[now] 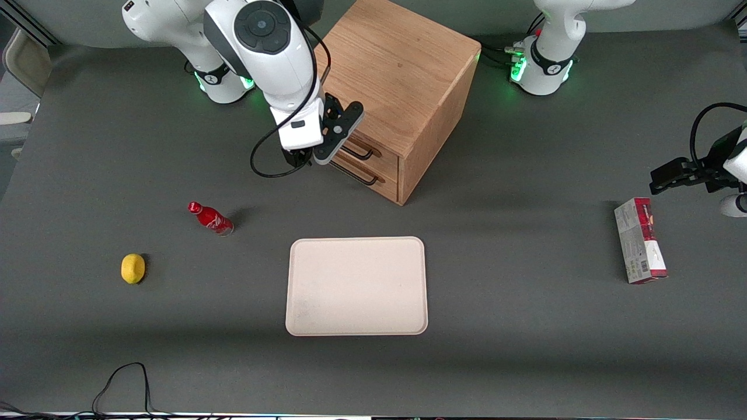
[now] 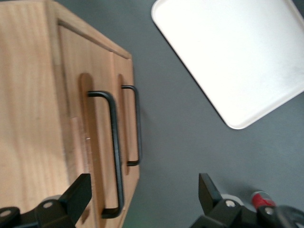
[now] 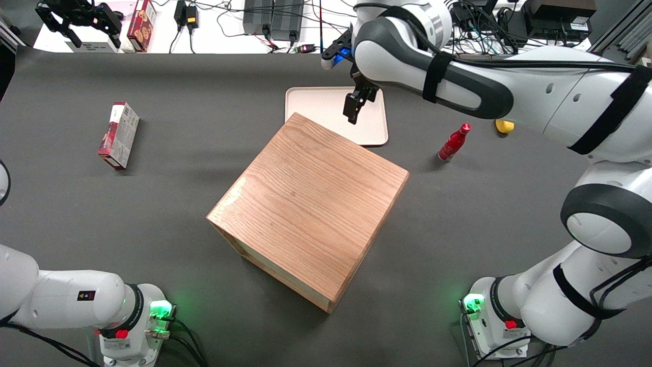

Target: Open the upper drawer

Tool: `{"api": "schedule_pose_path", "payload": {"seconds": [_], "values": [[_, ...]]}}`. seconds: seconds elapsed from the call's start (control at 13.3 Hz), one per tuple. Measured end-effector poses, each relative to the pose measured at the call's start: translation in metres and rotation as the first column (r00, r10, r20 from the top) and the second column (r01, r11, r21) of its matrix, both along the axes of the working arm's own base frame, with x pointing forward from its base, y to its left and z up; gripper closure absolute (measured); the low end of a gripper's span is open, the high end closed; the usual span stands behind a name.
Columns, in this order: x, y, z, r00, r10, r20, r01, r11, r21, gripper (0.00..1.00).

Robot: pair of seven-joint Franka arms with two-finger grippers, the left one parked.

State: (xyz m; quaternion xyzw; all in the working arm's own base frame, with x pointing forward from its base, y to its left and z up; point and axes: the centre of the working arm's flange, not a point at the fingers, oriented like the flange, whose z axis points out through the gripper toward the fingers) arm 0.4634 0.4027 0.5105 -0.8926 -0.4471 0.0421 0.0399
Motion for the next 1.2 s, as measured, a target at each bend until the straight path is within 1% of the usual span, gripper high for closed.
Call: {"api": "schedule_pose_path", "payload": {"seconds": [0.15, 0.53, 0.68, 0.9, 1.2], "values": [[-0.001, -0.001, 0.002, 1.0, 0.003, -0.01, -0.003, 1.0, 0.017, 0.0], [0.001, -0.005, -0.005, 1.0, 0.017, -0.016, -0.017, 1.0, 0.014, 0.0], [0.001, -0.005, -0.016, 1.0, 0.025, -0.018, -0.025, 1.0, 0.014, 0.0], [0.0, -0.008, -0.041, 0.999, 0.034, -0.039, -0.032, 0.999, 0.042, 0.0], [0.002, -0.014, -0.064, 0.999, 0.017, -0.035, -0.015, 0.999, 0.05, 0.0]]}}
